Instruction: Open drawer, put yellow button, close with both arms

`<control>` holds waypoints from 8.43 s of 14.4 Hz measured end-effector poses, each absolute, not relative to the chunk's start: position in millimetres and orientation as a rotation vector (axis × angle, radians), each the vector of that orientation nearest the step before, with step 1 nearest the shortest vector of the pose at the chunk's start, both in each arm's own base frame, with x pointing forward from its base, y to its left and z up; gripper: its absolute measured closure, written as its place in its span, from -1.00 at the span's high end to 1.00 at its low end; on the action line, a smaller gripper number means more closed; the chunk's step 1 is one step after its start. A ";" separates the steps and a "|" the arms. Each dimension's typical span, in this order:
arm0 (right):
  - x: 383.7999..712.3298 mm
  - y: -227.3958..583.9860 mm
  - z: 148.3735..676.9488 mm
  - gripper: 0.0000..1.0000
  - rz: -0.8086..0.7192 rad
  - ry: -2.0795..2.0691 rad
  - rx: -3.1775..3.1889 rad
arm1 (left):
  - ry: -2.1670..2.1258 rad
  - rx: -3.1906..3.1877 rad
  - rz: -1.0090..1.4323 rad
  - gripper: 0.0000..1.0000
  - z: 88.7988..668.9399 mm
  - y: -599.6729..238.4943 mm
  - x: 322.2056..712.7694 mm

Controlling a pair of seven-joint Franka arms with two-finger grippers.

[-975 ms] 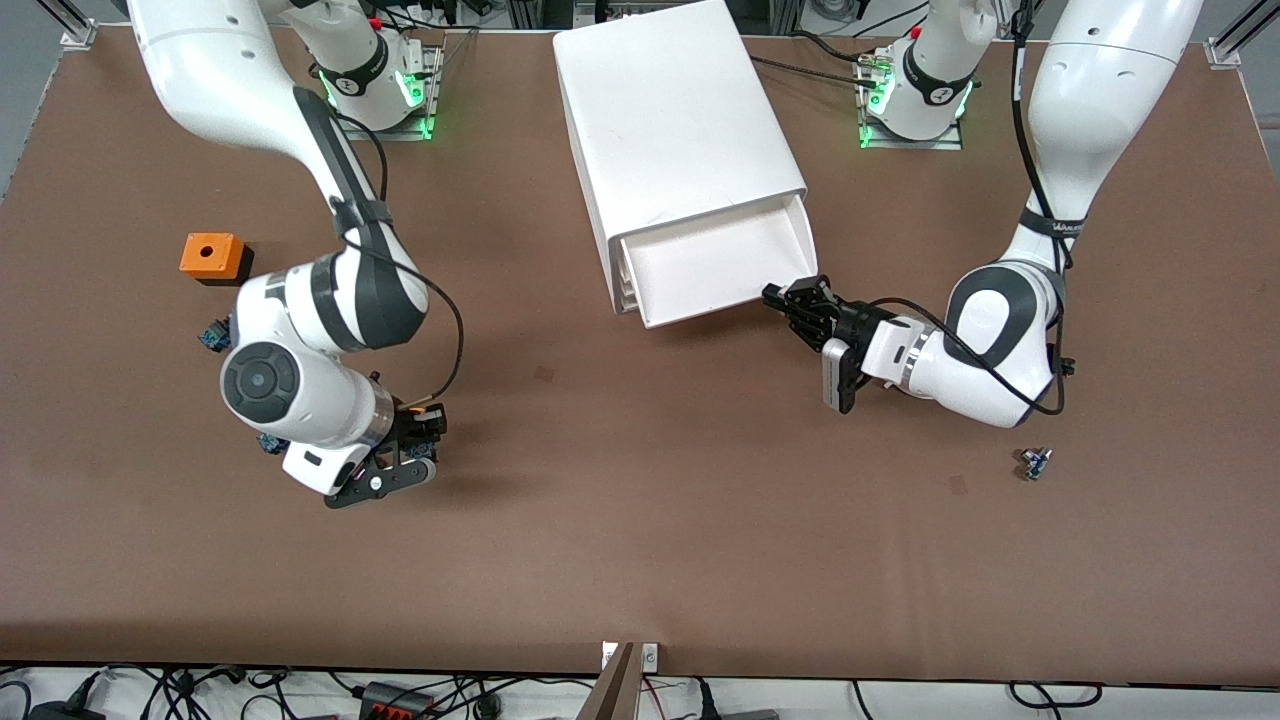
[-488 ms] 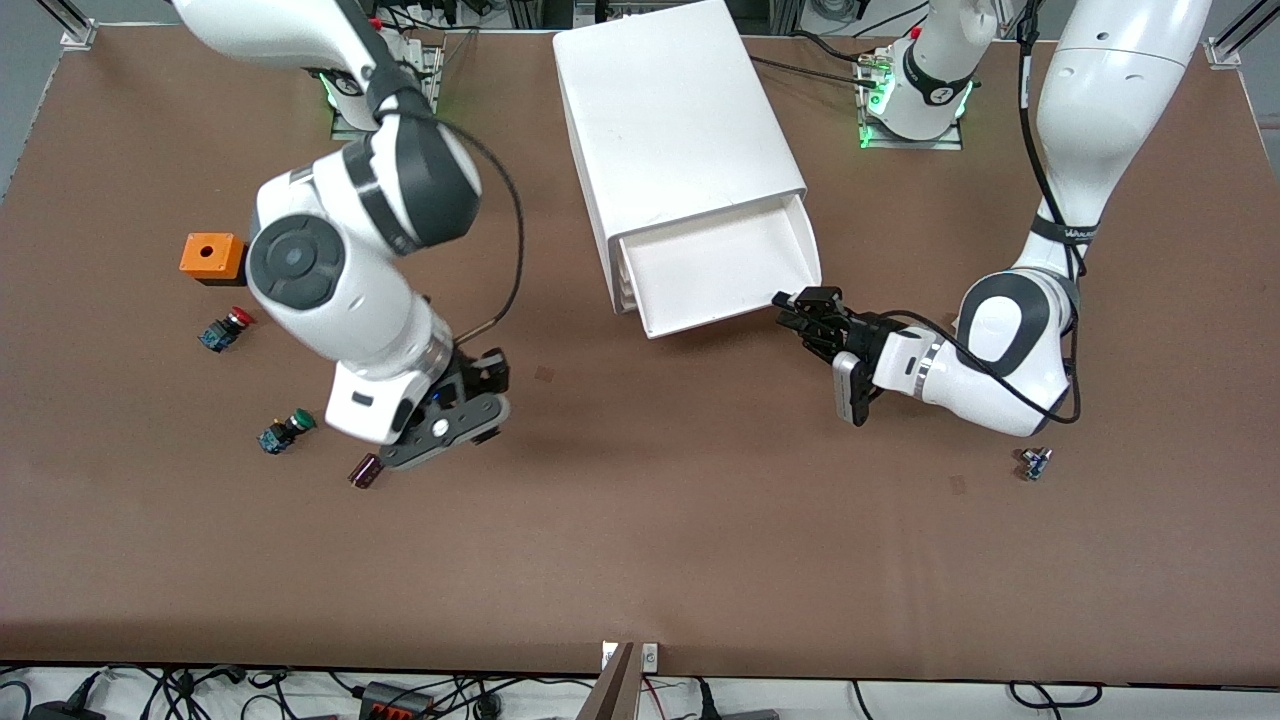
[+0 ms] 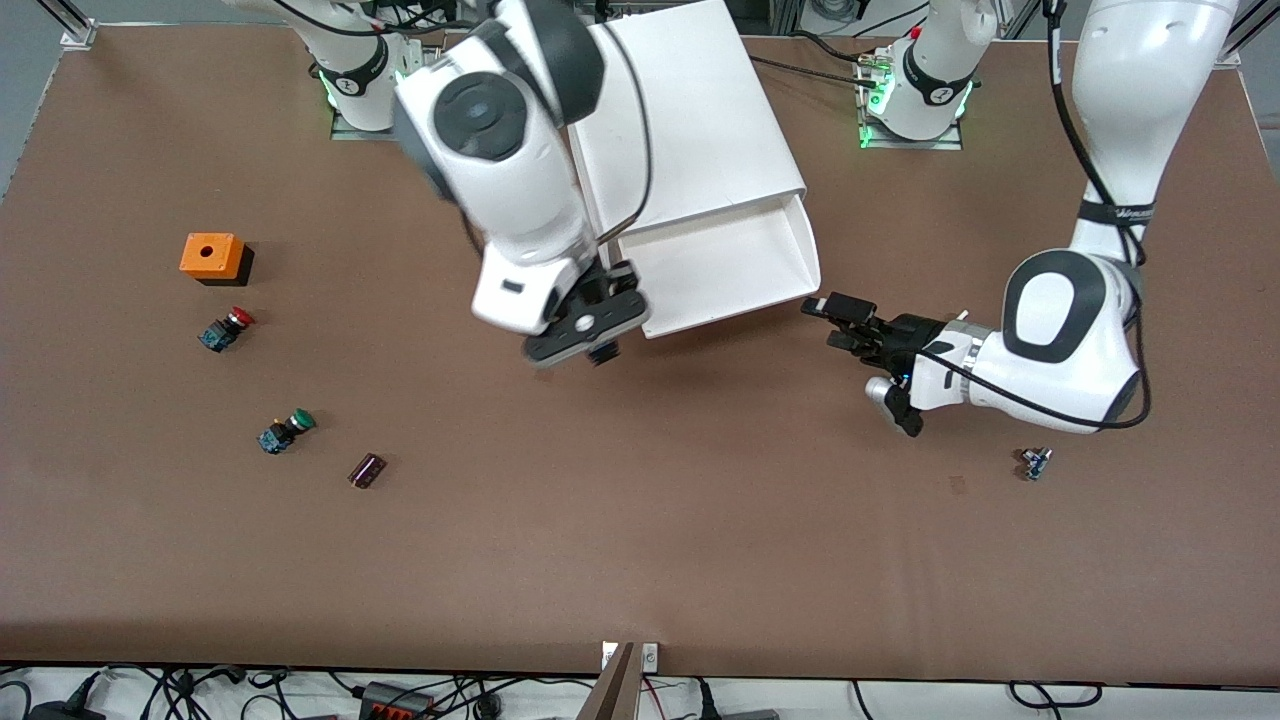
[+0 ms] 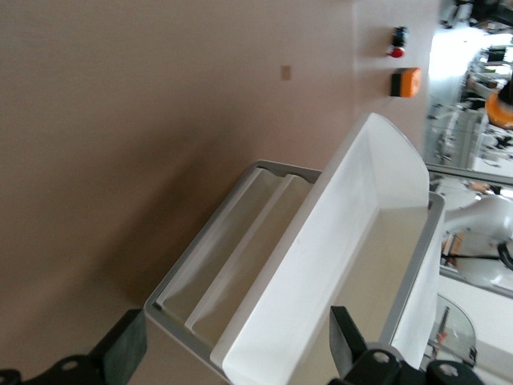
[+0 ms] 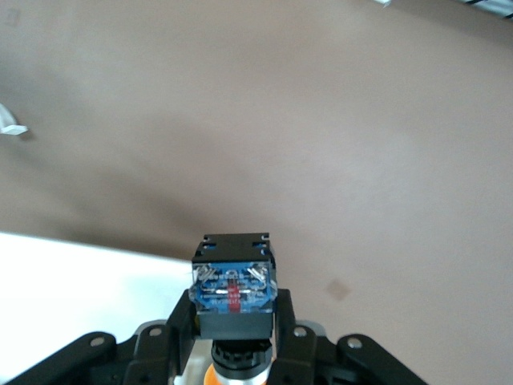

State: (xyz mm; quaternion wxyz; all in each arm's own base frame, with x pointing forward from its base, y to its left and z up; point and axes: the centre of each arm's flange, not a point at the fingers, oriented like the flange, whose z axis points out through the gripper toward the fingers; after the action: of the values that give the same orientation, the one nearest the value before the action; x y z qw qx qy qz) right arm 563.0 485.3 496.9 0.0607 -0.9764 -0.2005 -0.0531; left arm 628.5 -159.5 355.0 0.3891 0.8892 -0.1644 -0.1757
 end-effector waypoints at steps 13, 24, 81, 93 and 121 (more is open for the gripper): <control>499.4 580.2 441.7 -0.15 -0.102 -0.426 -2.961 | -0.153 3.077 -0.366 1.00 468.7 -122.8 657.0; 472.8 606.3 401.8 -0.15 -0.025 -0.470 -2.996 | 0.099 3.115 -0.350 1.00 473.8 -119.2 659.0; 614.3 -48.6 595.9 1.00 0.005 0.054 -3.146 | 0.245 3.091 -0.466 1.00 362.9 -410.5 498.9; 566.9 -34.6 597.0 1.00 -0.015 0.018 -3.159 | 0.230 3.083 -0.573 1.00 361.4 -418.5 477.5; 566.0 -39.7 597.1 1.00 -0.011 0.033 -3.159 | -0.256 3.132 0.008 1.00 595.7 -33.2 558.9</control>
State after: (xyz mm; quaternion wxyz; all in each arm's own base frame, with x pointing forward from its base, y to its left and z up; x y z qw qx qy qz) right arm 566.0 -39.7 597.1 -0.0087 -0.9999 0.0105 -0.0036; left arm 558.9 -33.2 595.7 -0.0002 0.9967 -0.0814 0.0026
